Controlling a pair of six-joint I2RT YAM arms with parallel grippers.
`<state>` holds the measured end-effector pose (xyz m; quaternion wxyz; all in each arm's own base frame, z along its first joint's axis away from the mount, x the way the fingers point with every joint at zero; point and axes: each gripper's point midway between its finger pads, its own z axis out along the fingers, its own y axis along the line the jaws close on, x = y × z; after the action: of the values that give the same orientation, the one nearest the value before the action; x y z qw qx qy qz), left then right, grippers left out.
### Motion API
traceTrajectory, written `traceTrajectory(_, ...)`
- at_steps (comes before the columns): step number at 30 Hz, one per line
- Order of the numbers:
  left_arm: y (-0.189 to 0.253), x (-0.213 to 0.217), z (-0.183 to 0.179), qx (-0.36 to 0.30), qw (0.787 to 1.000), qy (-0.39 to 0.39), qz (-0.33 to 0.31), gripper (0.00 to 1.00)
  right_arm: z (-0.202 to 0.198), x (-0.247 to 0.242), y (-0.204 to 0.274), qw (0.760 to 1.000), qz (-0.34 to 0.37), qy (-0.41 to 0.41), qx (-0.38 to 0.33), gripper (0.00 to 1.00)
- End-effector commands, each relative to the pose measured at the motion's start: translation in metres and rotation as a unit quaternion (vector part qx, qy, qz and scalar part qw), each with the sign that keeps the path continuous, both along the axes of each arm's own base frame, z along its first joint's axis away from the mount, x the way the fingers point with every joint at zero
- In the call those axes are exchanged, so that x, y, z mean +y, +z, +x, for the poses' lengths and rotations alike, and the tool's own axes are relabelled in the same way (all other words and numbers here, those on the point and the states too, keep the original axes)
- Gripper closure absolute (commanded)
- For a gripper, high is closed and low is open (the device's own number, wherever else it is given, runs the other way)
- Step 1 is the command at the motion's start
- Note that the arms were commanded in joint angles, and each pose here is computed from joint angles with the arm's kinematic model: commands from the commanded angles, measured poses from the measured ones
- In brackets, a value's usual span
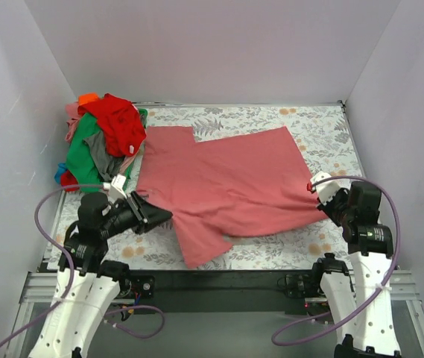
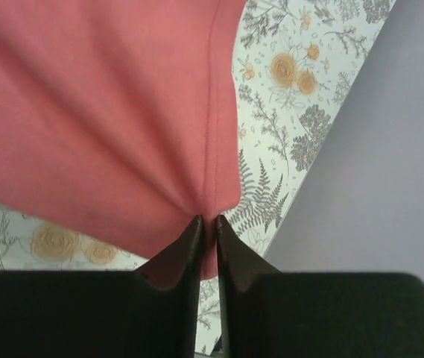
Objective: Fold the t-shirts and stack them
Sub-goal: Flatten the tshirt out
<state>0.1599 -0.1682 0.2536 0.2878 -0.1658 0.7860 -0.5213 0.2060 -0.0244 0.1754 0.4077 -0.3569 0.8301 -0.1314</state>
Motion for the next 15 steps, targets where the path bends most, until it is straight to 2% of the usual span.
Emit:
traceTrajectory(1,-0.019,-0.004,-0.064,0.113,0.991,-0.051,-0.041,0.73,-0.014,-0.004,0.0,1.0,-0.025,0.01,0.003,0.8)
traceTrajectory(2,-0.022,-0.003,-0.068,0.121,0.991,-0.05,-0.035,0.66,-0.013,-0.003,0.0,1.0,-0.023,0.009,0.005,0.72)
traceTrajectory(4,-0.033,0.002,-0.074,0.138,0.989,-0.045,-0.01,0.52,-0.011,-0.002,0.002,1.0,-0.016,0.009,0.007,0.67)
traceTrajectory(6,-0.04,0.005,-0.07,0.141,0.989,-0.042,0.013,0.5,-0.003,0.005,0.008,1.0,0.006,0.017,0.012,0.56)
traceTrajectory(7,-0.046,0.011,-0.064,0.132,0.99,-0.026,0.041,0.49,-0.001,0.008,0.01,1.0,0.014,0.022,0.014,0.44)
traceTrajectory(9,-0.053,0.016,-0.051,0.125,0.99,-0.009,0.069,0.48,0.007,0.018,0.013,0.998,0.041,0.037,0.024,0.31)
traceTrajectory(13,-0.063,0.022,0.009,0.039,0.992,0.03,0.116,0.41,0.021,0.052,-0.001,0.985,0.133,0.083,0.068,0.28)
traceTrajectory(15,-0.067,0.019,0.035,0.022,0.992,0.034,0.122,0.41,0.026,0.077,-0.013,0.966,0.201,0.119,0.112,0.28)
